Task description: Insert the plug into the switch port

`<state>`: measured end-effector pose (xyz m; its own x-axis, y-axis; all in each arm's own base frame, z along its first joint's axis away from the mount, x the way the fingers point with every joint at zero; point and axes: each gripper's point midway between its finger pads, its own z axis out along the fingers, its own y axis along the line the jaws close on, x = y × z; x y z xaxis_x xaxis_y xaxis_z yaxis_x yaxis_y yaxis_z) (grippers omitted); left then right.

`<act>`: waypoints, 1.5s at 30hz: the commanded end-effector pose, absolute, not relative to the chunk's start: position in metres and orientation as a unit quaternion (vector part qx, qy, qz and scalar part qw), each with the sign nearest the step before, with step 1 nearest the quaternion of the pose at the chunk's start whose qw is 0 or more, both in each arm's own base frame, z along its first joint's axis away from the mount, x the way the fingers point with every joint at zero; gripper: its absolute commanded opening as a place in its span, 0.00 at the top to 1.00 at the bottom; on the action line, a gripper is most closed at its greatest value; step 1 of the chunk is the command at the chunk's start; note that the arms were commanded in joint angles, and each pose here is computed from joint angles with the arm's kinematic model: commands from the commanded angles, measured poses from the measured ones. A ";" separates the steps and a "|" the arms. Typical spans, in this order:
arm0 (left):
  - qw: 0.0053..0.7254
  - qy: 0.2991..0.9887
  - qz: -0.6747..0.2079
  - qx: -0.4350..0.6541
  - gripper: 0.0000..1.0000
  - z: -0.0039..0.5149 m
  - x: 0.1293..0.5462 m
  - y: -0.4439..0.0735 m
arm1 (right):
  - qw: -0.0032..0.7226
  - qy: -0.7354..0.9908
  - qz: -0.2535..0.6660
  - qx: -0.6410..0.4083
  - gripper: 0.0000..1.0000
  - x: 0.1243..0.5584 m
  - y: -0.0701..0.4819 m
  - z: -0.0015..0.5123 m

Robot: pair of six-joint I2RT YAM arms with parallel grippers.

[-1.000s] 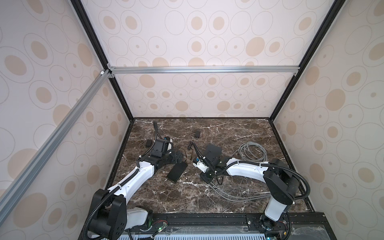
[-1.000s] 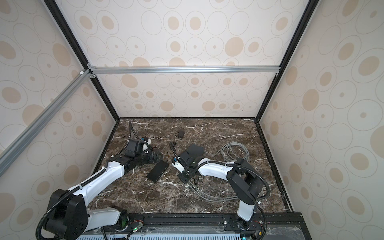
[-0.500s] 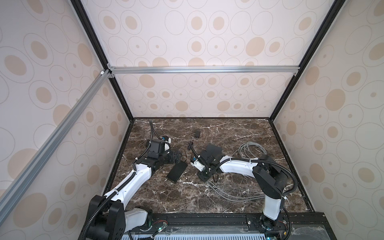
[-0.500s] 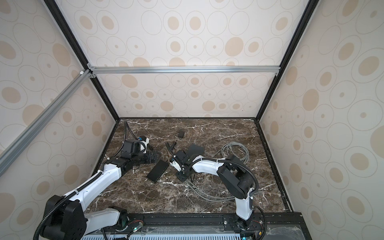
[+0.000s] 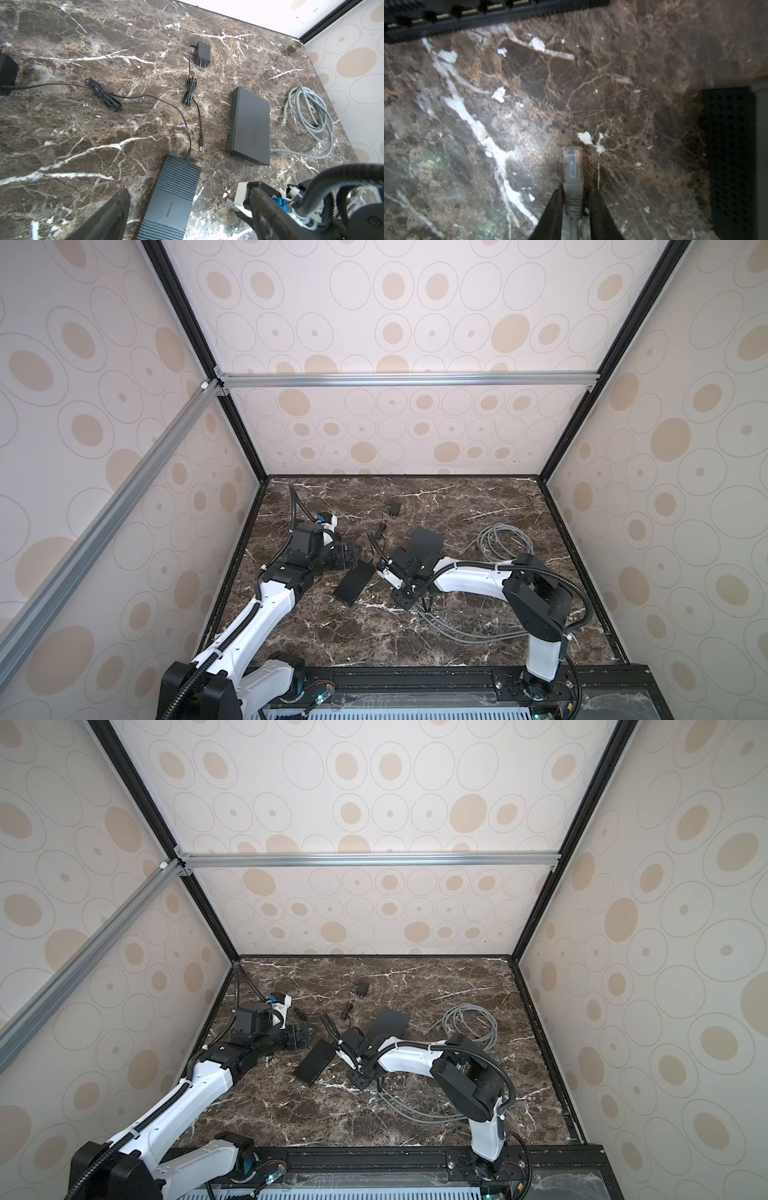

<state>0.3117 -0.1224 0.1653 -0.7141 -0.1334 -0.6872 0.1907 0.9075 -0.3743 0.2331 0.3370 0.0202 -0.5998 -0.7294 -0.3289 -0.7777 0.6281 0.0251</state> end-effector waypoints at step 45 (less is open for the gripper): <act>0.342 0.899 -0.264 -0.078 0.26 0.083 0.287 -0.118 | 0.165 0.862 0.224 -0.424 0.91 0.206 0.407 0.084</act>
